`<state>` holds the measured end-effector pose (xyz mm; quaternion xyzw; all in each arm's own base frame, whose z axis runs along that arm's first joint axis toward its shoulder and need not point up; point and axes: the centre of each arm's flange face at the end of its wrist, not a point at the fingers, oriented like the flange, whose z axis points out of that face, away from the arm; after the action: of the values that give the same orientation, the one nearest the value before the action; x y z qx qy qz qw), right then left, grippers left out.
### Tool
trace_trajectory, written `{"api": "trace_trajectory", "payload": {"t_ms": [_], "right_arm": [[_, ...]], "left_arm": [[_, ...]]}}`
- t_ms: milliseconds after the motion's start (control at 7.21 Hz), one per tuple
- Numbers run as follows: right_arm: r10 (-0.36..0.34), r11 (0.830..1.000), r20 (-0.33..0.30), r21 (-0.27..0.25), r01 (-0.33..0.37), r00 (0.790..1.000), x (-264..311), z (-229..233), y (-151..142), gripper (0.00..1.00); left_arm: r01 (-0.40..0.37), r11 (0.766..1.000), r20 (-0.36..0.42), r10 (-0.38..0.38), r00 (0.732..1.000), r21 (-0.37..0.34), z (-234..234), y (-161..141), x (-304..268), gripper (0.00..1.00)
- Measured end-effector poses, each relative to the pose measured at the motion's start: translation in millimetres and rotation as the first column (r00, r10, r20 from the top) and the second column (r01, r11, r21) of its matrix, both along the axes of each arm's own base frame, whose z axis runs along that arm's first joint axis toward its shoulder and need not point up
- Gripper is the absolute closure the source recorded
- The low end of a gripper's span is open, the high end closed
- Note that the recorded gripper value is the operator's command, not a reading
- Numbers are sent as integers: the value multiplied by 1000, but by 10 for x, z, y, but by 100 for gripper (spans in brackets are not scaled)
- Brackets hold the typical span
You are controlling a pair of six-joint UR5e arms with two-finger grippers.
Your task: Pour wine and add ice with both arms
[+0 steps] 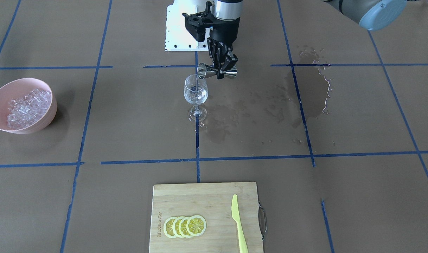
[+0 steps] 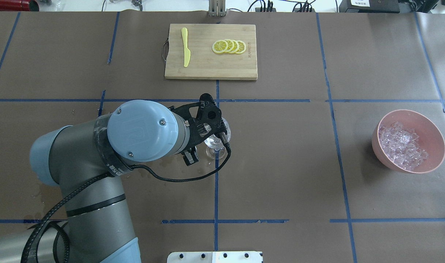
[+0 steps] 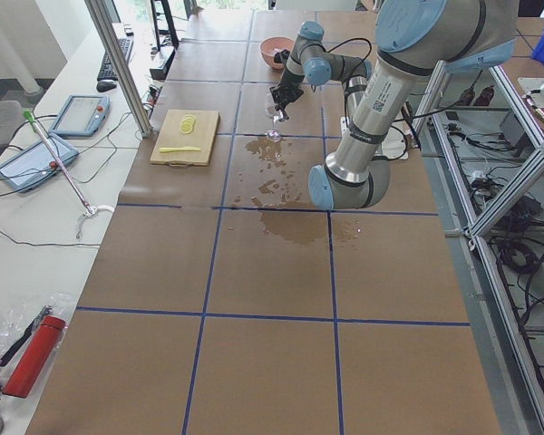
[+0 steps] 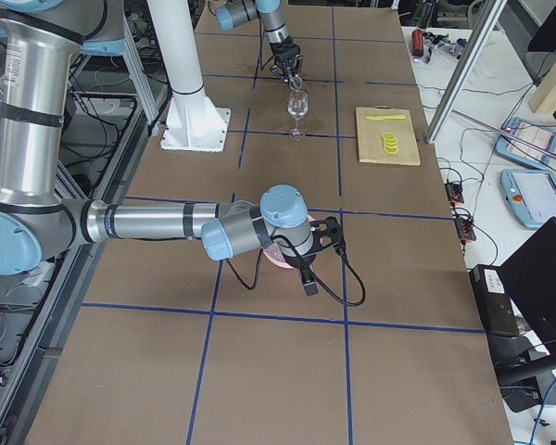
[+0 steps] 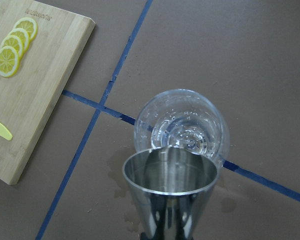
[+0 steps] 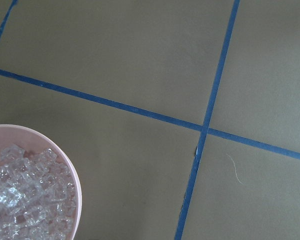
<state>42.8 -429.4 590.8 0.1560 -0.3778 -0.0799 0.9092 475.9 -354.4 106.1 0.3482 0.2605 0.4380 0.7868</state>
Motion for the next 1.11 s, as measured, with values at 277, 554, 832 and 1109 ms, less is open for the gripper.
{"api": "trace_trajectory", "payload": {"t_ms": [277,554,832,1109], "right_arm": [[0,1000,0,-4,0,1000,0,16,5,0],[0,1000,0,-9,0,1000,0,39,6,0],[0,1000,0,-9,0,1000,0,43,6,0],[0,1000,0,-10,0,1000,0,48,7,0]], "left_arm": [[0,1000,49,1,999,-20,-126,0,5,100],[3,999,97,1,995,-40,-264,-27,63,100],[5,998,149,4,989,-59,-415,-53,154,100],[0,997,199,15,980,-74,-475,-38,175,100]]}}
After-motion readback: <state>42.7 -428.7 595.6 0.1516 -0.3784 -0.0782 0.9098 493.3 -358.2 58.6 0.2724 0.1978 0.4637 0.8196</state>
